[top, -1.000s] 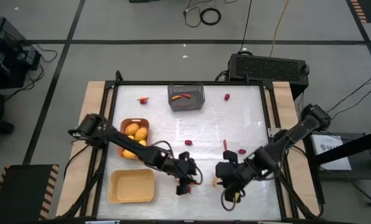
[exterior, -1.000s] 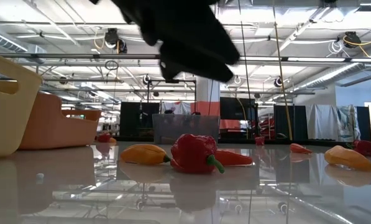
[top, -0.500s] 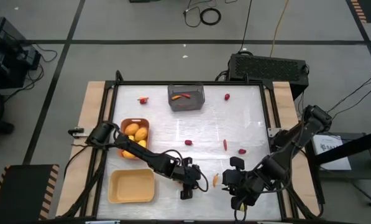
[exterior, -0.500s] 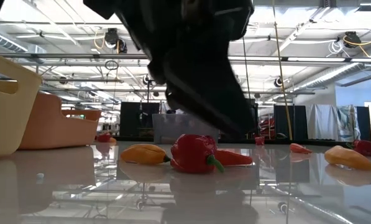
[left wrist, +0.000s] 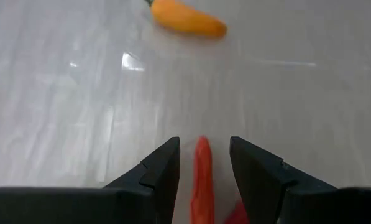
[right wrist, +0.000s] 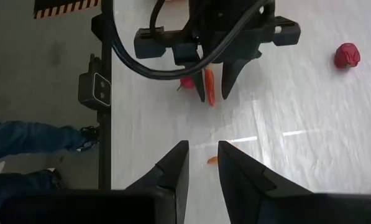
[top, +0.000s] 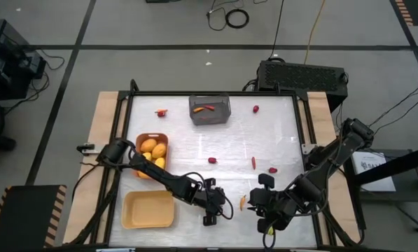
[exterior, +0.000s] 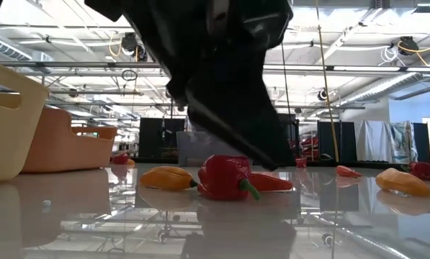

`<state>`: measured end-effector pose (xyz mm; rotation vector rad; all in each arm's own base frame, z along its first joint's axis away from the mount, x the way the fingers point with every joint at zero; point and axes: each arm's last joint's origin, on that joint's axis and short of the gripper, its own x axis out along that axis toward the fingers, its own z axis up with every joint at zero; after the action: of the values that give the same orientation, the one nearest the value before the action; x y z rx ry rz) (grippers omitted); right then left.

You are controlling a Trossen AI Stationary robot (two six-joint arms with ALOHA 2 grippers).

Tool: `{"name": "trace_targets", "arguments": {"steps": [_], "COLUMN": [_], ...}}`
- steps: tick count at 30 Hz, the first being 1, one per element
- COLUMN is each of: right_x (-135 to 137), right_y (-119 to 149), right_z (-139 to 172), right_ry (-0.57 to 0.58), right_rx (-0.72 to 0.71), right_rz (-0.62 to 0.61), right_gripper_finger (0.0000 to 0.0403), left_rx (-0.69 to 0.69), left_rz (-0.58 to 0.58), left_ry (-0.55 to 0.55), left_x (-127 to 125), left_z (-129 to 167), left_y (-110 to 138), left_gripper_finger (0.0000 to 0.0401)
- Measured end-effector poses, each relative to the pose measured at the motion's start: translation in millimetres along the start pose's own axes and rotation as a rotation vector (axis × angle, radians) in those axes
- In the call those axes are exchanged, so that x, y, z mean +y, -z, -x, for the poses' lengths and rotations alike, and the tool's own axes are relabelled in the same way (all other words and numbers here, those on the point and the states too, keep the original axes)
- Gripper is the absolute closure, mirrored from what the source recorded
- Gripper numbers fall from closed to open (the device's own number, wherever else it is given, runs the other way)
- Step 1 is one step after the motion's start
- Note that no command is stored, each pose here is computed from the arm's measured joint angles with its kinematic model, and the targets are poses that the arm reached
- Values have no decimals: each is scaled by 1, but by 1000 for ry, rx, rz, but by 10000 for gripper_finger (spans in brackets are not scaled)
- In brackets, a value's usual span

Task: Sort produce into baskets
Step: Put the red bell pepper into the black bin

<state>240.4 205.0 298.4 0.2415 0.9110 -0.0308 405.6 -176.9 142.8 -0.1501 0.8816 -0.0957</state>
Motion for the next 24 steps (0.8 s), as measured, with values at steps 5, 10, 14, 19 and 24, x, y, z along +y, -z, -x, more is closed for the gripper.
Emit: {"name": "trace_targets", "arguments": {"steps": [5,10,14,19,24], "right_x": [0,0,0,0,0], "right_y": [0,0,0,0,0], "right_z": [0,0,0,0,0], "right_ry": [-3,-3,-3,-2,-2], "right_rx": [-3,-3,-3,-2,-2], "right_rz": [-2,-2,-1,7,8], "right_gripper_finger": [326,326,326,326,326], "left_rx": [23,25,37,46,43], "left_rz": [5,7,6,15,28], "left_ry": [15,31,27,20,15], "left_x": [0,0,0,2,4], "left_z": [-8,-10,-11,-11,-11], "left_y": [5,6,7,8,6], "left_gripper_finger": [253,253,273,327,384]}}
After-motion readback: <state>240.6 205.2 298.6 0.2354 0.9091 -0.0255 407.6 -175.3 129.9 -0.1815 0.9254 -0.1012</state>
